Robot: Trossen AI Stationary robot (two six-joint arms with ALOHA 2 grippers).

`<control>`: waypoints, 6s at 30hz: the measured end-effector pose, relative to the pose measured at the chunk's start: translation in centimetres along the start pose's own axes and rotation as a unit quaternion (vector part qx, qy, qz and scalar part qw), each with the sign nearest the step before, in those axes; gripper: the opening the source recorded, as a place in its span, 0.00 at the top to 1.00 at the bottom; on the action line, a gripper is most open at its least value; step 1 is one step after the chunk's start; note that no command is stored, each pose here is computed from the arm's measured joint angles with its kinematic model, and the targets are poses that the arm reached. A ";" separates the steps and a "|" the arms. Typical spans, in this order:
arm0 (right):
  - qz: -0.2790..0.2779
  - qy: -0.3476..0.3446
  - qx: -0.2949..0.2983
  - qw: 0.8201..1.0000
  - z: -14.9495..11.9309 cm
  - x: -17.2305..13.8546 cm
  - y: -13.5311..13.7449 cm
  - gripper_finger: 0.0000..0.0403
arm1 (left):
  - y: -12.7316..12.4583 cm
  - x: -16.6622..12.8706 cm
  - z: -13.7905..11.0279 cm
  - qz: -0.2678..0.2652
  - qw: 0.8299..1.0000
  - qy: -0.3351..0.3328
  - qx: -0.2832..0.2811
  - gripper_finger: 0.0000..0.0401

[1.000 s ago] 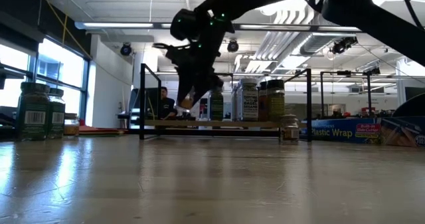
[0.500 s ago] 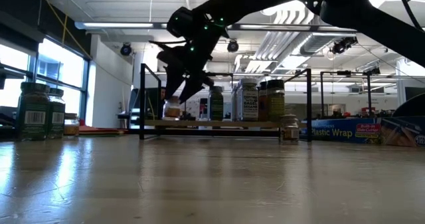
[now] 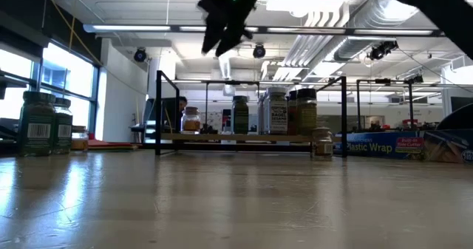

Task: Shelf spices
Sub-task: Put the bottom right brown seasoning bottle on the shelf, then put the bottom right brown bottle on the shelf aligned with the other brown seasoning bottle

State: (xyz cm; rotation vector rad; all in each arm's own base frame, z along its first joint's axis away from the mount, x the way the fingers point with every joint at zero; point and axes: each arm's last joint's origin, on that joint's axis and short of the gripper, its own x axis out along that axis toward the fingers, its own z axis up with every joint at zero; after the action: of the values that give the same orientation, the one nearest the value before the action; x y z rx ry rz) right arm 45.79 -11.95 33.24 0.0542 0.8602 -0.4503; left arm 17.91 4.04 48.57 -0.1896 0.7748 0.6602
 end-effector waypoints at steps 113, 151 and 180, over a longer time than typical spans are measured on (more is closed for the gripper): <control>-0.036 -0.084 0.238 0.967 -18.6 -24.5 -1.8 0.39 | 3.7 37.4 -1.2 0.036 0.905 0.367 0.213 0.53; 0.237 0.199 0.018 0.951 -24.5 -21.5 3.4 0.39 | 1.9 29.1 7.8 -0.002 0.976 0.193 0.101 0.36; 0.278 0.321 -0.110 0.898 -39.5 -17.6 12.3 0.39 | -4.8 15.8 8.2 0.004 0.991 0.079 0.112 0.36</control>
State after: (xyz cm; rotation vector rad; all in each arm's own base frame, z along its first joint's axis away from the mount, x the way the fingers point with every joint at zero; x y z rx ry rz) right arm 12.43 14.38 18.71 0.2439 1.4831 0.2326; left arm 34.01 11.07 42.89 -0.0337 0.9955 0.5656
